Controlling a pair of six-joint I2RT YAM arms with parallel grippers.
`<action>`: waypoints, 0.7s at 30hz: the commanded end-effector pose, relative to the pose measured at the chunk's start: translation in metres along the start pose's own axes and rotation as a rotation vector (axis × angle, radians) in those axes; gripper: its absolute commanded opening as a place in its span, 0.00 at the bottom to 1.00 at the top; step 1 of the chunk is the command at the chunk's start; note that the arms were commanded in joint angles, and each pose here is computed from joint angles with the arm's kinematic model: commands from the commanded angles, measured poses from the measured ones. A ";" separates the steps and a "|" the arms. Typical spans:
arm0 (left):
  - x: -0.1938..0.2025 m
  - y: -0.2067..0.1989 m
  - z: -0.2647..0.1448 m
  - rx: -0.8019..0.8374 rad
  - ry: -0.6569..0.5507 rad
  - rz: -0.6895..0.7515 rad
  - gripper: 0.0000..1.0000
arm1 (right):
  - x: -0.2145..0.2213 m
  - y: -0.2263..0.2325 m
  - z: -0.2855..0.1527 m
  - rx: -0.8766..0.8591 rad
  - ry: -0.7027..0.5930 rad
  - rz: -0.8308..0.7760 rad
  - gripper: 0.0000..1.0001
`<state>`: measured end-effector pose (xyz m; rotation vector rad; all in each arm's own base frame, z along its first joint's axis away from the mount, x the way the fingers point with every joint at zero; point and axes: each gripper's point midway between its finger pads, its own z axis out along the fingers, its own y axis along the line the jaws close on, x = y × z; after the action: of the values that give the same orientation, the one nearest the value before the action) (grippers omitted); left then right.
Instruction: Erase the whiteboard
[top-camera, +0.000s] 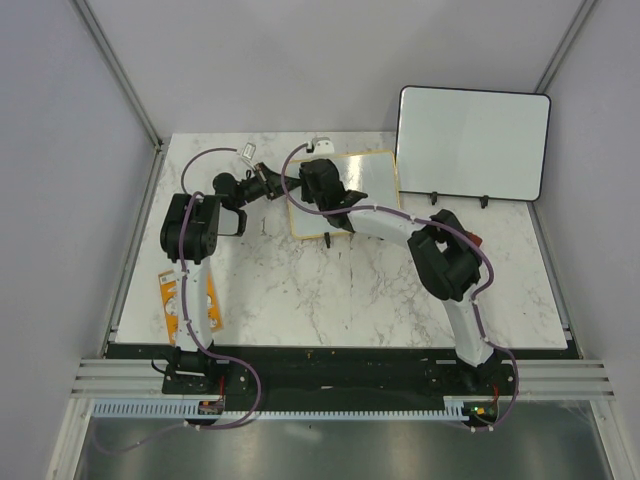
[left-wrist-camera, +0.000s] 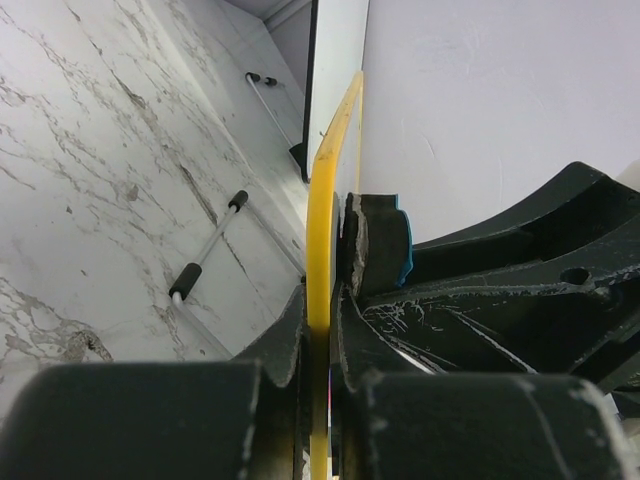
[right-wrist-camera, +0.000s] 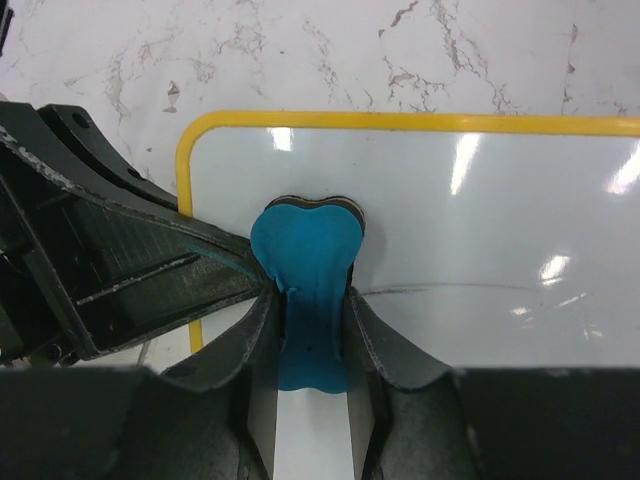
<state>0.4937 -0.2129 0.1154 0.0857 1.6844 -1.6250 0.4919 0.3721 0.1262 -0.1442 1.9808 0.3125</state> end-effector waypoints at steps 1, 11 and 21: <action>0.023 -0.050 0.008 0.243 0.076 0.398 0.02 | 0.139 -0.068 -0.019 0.154 0.378 -0.135 0.00; 0.025 -0.050 0.007 0.241 0.077 0.397 0.02 | 0.182 -0.115 -0.060 0.262 0.444 -0.113 0.00; 0.024 -0.050 0.007 0.240 0.076 0.400 0.02 | 0.115 -0.179 -0.040 0.365 0.327 0.055 0.00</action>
<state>0.4918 -0.2159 0.1188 0.1270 1.6590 -1.6143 0.4475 0.3153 0.0907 -0.0418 2.1061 0.3622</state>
